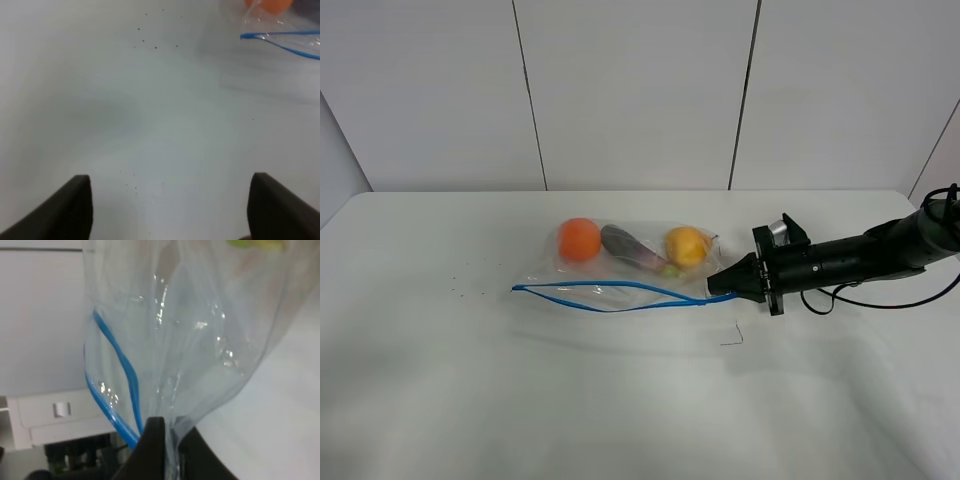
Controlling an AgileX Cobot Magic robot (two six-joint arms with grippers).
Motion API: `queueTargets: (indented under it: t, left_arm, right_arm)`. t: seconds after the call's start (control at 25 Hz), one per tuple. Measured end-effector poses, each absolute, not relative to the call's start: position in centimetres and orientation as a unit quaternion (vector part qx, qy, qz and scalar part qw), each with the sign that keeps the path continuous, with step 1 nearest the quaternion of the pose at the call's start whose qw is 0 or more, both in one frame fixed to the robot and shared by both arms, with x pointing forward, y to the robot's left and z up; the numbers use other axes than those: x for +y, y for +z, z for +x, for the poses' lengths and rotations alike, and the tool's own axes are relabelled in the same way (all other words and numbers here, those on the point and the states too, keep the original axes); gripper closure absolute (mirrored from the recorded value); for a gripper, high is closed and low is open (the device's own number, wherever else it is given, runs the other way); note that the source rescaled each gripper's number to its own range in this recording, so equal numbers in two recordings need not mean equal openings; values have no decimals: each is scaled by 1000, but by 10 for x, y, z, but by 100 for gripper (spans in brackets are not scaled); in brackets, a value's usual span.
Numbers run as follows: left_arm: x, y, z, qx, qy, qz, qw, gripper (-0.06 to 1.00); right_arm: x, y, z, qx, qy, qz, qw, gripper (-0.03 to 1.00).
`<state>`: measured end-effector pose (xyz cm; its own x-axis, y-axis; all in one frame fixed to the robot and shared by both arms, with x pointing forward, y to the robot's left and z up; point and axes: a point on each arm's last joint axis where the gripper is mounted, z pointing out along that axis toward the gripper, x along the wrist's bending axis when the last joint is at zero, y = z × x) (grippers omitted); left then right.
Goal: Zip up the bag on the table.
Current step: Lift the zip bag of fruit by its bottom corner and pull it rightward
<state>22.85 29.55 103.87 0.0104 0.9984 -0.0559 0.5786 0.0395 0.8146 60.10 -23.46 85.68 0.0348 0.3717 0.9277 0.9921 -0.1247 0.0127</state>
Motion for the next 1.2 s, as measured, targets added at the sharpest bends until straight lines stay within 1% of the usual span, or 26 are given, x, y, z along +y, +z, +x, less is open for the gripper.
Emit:
queueTargets:
  t: [0.68,0.96,1.2]
  left_arm:
    - [296,1039,229,634,305,622,344,-2]
    - [296,1039,229,634,305,622,344,-2]
    - [296,1039,229,634,305,622,344,-2]
  right_arm:
    - [-227,862,606,-469,-410,-669,406,97]
    - [-217,881,607,-445,-410,-677,419,97]
    - [-203,890,605,-448,-410,-670,427,97]
